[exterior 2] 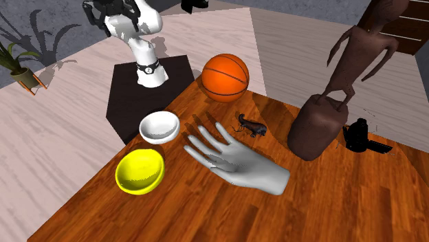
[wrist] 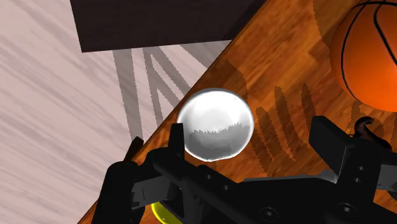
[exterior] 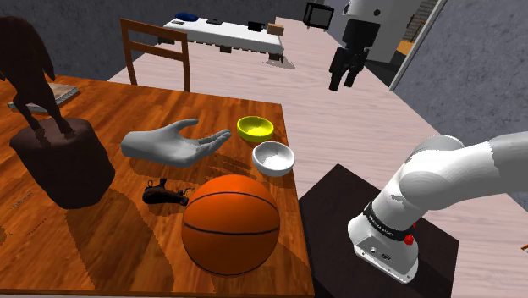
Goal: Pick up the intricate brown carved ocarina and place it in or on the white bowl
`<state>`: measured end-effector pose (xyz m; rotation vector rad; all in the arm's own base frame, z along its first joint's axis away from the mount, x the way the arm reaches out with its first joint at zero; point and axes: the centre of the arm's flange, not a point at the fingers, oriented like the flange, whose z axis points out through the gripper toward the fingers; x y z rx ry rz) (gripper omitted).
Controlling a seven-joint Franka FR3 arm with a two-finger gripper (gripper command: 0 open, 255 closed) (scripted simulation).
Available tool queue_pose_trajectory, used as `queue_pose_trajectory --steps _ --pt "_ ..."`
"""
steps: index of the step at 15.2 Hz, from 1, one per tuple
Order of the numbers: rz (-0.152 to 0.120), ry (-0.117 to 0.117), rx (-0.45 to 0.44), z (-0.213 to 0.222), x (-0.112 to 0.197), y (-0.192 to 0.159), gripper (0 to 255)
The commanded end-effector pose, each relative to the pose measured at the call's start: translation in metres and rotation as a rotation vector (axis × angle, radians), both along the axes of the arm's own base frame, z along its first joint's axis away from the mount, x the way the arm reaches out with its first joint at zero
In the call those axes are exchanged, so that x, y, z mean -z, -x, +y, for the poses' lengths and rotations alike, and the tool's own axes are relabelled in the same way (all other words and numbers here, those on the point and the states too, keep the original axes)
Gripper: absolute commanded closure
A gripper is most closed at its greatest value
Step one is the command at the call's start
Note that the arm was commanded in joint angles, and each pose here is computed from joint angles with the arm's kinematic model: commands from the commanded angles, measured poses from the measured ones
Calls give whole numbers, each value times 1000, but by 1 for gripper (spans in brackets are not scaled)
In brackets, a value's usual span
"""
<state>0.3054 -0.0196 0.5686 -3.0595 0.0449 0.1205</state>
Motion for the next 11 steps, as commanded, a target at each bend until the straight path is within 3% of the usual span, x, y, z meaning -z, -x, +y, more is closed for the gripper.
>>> queue_pose_trajectory --steps 1,11 --pt "0 0 0 0 0 0 0" --pt "-57 -11 -115 83 79 -56 0"
